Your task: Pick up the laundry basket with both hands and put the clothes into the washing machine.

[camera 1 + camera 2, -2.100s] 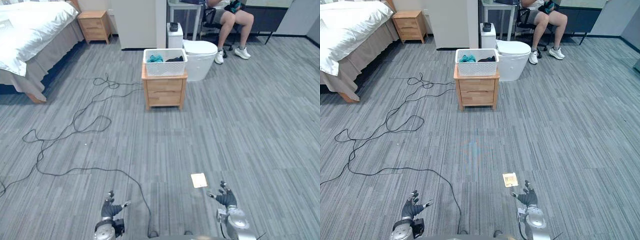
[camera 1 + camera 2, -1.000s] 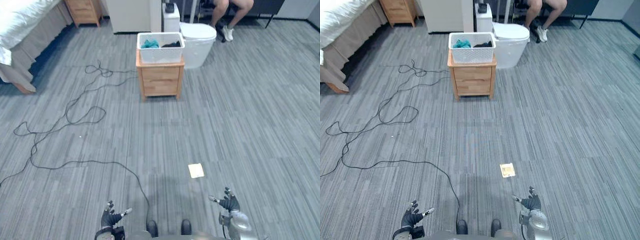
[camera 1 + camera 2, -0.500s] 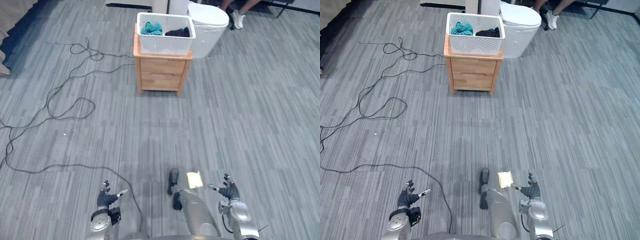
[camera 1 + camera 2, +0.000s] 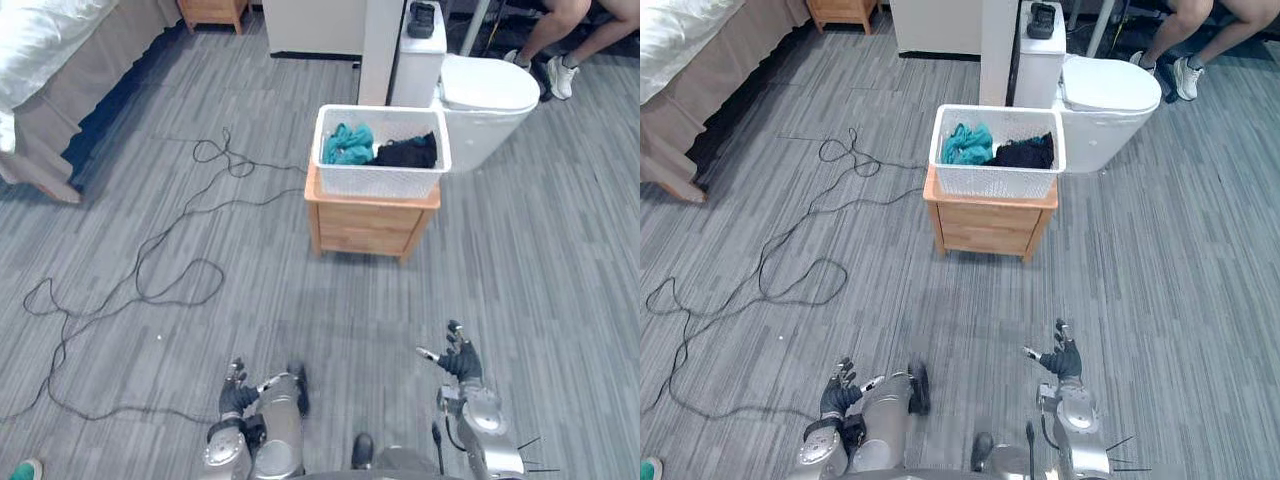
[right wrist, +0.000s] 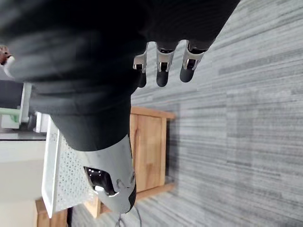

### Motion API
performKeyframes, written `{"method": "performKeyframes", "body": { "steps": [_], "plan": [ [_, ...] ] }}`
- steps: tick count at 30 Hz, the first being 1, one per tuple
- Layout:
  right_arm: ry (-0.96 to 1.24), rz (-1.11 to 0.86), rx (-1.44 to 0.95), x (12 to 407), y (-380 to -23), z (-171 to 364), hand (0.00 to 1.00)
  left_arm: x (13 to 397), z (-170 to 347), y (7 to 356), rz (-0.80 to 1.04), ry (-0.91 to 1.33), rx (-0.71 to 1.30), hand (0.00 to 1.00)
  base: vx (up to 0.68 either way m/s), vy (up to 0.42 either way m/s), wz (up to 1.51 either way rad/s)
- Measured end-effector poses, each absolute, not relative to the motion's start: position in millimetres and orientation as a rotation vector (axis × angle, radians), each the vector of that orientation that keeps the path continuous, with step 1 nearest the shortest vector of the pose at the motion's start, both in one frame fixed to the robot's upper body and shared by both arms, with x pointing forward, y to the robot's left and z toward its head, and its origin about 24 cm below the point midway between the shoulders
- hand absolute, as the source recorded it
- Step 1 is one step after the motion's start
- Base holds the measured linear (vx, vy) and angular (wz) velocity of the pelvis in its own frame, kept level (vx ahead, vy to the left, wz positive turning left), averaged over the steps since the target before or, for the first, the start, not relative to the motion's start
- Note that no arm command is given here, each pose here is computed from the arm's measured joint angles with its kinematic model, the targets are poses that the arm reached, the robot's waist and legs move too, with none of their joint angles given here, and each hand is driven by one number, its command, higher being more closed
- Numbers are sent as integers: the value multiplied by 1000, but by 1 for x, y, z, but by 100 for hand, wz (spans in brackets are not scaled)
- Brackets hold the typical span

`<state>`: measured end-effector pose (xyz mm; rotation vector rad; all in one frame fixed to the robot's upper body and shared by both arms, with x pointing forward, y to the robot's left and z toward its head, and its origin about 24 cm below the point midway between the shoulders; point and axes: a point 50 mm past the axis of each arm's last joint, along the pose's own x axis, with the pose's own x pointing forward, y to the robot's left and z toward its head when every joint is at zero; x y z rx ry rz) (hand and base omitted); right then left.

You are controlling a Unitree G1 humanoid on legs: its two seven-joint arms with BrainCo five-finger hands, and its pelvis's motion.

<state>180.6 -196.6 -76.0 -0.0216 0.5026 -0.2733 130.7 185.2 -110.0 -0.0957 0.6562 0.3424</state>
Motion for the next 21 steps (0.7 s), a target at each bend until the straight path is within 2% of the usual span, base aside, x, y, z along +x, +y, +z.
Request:
{"method": "performKeyframes", "body": {
  "steps": [3,9,14,16,21],
  "plan": [
    [520,-260,9,179,-184,-80,0,130,-111,194,331,666,-55,0,692,379,-67],
    [531,-184,-26,191,-171,-83,0,131,-115,196,306,691,-26,0,565,231,3],
    [573,-195,-43,184,-177,-91,0,128,-117,205,313,711,0,0,489,19,25],
    [605,-216,-88,176,-193,-95,0,125,-123,193,308,743,-35,0,332,4,13],
    [574,-253,-75,165,-198,-88,0,127,-123,180,327,736,-100,0,378,-76,16]
  ]
}}
